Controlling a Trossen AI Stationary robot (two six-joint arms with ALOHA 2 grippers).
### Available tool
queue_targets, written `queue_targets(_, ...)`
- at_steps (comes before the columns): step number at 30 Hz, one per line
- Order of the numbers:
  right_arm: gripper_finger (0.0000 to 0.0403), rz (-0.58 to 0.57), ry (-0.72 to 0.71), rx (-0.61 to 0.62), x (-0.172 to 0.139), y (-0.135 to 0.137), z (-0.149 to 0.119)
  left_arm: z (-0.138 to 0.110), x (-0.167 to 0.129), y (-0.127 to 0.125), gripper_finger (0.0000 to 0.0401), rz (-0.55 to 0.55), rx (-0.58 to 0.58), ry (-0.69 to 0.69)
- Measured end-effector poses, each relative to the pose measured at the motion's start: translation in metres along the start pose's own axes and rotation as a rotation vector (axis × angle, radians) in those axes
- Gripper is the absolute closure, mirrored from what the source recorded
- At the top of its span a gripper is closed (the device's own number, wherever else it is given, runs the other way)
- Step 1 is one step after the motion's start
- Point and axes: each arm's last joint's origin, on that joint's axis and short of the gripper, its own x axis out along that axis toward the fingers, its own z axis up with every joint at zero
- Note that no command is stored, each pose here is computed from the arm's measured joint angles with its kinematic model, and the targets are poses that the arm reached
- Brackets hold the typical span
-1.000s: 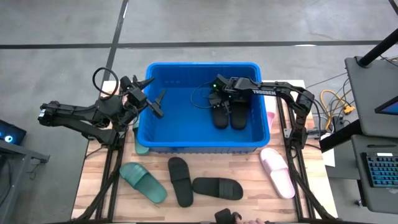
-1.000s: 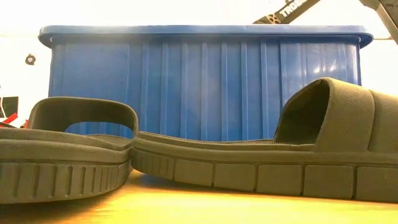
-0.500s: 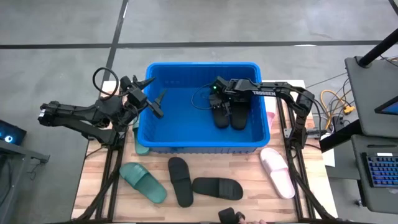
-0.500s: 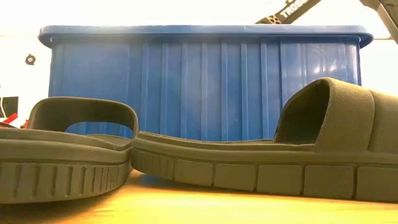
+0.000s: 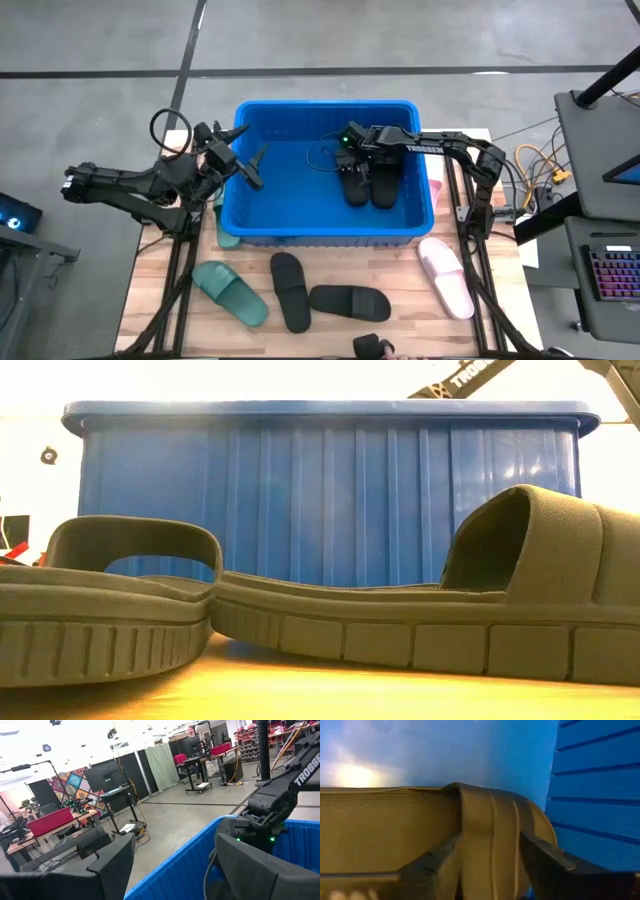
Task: Pick and place slides into bin
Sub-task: Put the black slide into the blue container, then put the bottom green slide into the blue container
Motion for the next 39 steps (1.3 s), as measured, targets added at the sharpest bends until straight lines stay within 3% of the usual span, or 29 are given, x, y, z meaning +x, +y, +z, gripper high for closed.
queue_targets(8, 0.0136, -0.007, 0.044, 0.104, -0.016, -0.010, 0.004, 0.000, 0.000, 0.000, 0.0138, -0.002, 0.004, 0.002)
queue_targets(12, 0.0123, -0.017, 0.059, 0.151, -0.029, -0.015, 0.008, 0.000, 0.000, 0.000, 0.0138, -0.002, 0.004, 0.002)
queue_targets(17, 0.0125, -0.023, 0.038, 0.324, -0.052, -0.024, 0.013, 0.000, 0.000, 0.000, 0.0138, -0.005, 0.004, 0.001)
queue_targets(23, 0.0152, -0.021, -0.182, 0.510, -0.116, -0.031, 0.017, 0.001, -0.001, 0.001, 0.0138, -0.028, -0.003, -0.011)
queue_targets(28, 0.0170, -0.043, -0.417, 0.618, -0.187, -0.022, 0.015, 0.004, -0.005, 0.003, 0.0138, -0.160, -0.112, -0.059)
queue_targets(33, 0.0175, -0.057, -0.577, 0.674, -0.244, 0.004, 0.015, 0.002, -0.008, 0.001, 0.0138, -0.311, -0.138, -0.069)
queue_targets(39, 0.0175, -0.087, -0.655, 0.687, -0.281, 0.045, 0.022, -0.001, -0.009, -0.003, 0.0138, -0.411, -0.135, -0.061)
